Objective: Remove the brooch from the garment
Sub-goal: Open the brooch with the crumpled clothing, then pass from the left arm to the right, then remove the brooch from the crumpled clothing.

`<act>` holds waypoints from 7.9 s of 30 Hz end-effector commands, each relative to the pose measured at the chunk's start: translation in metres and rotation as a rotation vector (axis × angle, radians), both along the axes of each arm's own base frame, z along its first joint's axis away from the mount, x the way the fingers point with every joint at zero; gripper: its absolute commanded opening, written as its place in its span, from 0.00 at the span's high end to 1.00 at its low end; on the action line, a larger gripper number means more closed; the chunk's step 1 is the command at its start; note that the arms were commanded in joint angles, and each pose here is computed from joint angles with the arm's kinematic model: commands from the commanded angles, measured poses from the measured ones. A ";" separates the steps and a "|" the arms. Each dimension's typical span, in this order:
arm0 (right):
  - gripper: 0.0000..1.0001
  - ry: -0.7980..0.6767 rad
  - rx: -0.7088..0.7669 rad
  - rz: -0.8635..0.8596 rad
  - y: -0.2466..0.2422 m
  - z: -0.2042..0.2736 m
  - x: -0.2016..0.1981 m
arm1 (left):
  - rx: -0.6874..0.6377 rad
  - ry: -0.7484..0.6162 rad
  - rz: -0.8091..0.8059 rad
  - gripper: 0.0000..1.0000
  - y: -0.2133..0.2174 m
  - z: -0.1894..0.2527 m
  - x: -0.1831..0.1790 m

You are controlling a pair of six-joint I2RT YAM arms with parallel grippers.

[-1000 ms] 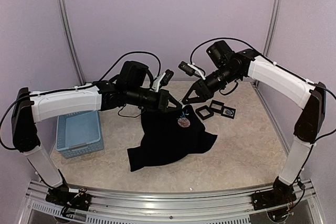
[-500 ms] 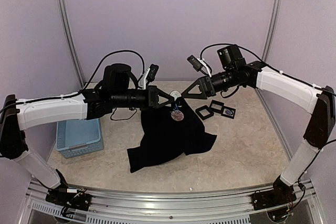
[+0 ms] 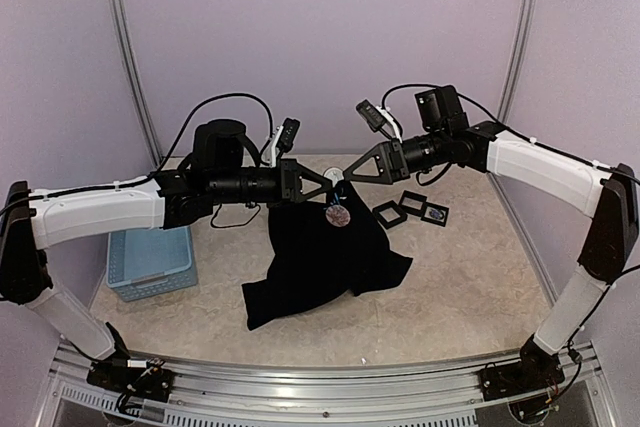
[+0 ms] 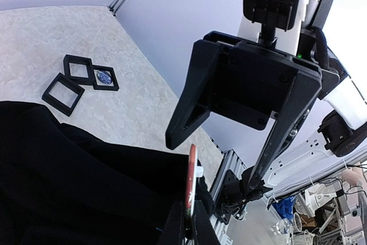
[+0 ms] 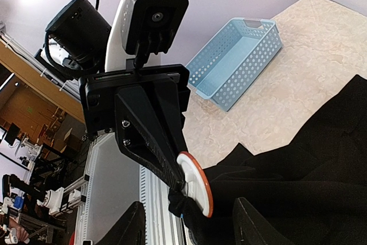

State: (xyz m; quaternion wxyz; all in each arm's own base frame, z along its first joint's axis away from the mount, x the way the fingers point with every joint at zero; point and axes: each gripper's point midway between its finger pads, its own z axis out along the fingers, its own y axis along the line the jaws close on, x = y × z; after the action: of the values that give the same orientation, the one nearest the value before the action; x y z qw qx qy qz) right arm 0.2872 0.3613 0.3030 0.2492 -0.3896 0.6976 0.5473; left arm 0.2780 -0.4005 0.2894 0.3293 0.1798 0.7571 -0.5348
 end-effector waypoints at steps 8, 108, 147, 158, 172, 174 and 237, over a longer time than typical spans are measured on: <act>0.62 0.073 0.015 0.053 0.002 -0.010 -0.004 | -0.065 -0.051 -0.026 1.00 -0.001 0.025 -0.002; 1.00 0.237 -0.111 -0.013 0.019 -0.061 0.016 | -0.056 -0.024 -0.126 1.00 -0.021 0.024 -0.001; 0.43 0.031 0.012 0.015 0.004 -0.007 0.012 | 0.013 0.169 -0.076 1.00 -0.006 -0.034 0.022; 0.30 0.015 0.045 -0.099 -0.030 0.001 0.029 | -0.012 0.150 -0.089 1.00 -0.005 -0.031 0.020; 0.59 0.088 -0.038 -0.039 -0.023 -0.036 0.024 | -0.038 0.131 -0.142 1.00 -0.014 -0.020 0.013; 0.62 0.092 -0.044 -0.027 -0.020 -0.038 0.022 | -0.038 0.129 -0.146 1.00 -0.015 -0.019 0.013; 1.00 -0.124 -0.096 -0.162 -0.011 -0.026 0.033 | 0.140 0.151 -0.111 1.00 -0.028 -0.056 0.014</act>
State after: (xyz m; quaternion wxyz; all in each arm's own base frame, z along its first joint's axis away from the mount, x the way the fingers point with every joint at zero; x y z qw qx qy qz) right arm 0.3241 0.3540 0.2674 0.2838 -0.3553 0.7366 0.5006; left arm 0.2927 -0.4280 0.2308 0.2241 0.1997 0.8002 -0.5192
